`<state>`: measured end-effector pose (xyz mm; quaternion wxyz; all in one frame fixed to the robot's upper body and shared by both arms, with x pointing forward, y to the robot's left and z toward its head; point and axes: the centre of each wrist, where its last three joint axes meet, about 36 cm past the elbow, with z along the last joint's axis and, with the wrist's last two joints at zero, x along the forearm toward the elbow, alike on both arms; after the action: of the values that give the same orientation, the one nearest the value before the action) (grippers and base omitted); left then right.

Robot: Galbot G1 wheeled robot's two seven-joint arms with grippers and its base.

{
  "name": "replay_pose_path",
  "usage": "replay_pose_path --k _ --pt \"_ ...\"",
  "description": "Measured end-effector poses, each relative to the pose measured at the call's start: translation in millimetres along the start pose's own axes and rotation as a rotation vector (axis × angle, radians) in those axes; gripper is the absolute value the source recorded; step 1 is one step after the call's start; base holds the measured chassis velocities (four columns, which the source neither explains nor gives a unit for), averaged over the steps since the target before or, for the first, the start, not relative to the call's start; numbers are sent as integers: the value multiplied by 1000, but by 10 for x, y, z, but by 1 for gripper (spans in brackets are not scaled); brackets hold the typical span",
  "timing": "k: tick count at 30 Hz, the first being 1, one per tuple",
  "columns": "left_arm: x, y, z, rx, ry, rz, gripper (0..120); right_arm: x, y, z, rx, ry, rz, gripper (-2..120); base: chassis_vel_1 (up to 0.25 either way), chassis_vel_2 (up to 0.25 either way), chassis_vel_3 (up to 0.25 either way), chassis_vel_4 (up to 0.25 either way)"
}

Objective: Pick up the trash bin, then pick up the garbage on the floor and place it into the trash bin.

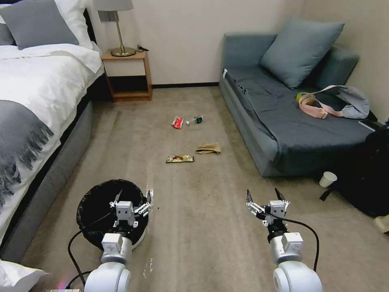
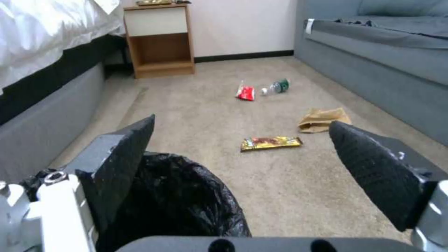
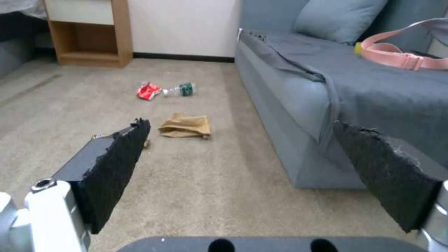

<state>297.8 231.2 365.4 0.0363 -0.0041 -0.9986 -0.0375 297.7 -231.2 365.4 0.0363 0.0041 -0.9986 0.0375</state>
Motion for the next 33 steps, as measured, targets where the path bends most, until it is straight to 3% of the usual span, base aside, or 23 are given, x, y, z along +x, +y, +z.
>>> replay_pose_path --k 10,13,17,18,21,23,26,28,33 --pt "0 6 1 3 0 -1 100 9 -10 5 1 0 3 100 0 0 0 0" --pt "0 83 27 24 -2 2 100 126 -118 1 11 -16 41 100 0 0 0 0" --pt "8 373 108 91 -16 2 100 548 -475 -40 62 -62 171 100 0 0 0 0" --pt "8 373 108 91 -16 2 100 548 -475 -40 62 -62 171 100 0 0 0 0" --pt "23 661 168 154 -42 -1 100 819 -676 -102 111 -64 209 100 0 0 0 0" --pt "28 752 123 160 -51 -10 100 893 -798 -242 142 -107 213 100 0 0 0 0" --pt "26 1082 -242 133 -91 -43 100 927 -922 -421 165 -150 174 100 0 0 0 0" --pt "28 1152 -306 125 -76 -47 100 918 -936 -451 163 -155 162 100 0 0 0 0" --pt "42 1521 -599 73 -9 -71 100 866 -954 -507 164 -158 119 100 0 0 0 0"
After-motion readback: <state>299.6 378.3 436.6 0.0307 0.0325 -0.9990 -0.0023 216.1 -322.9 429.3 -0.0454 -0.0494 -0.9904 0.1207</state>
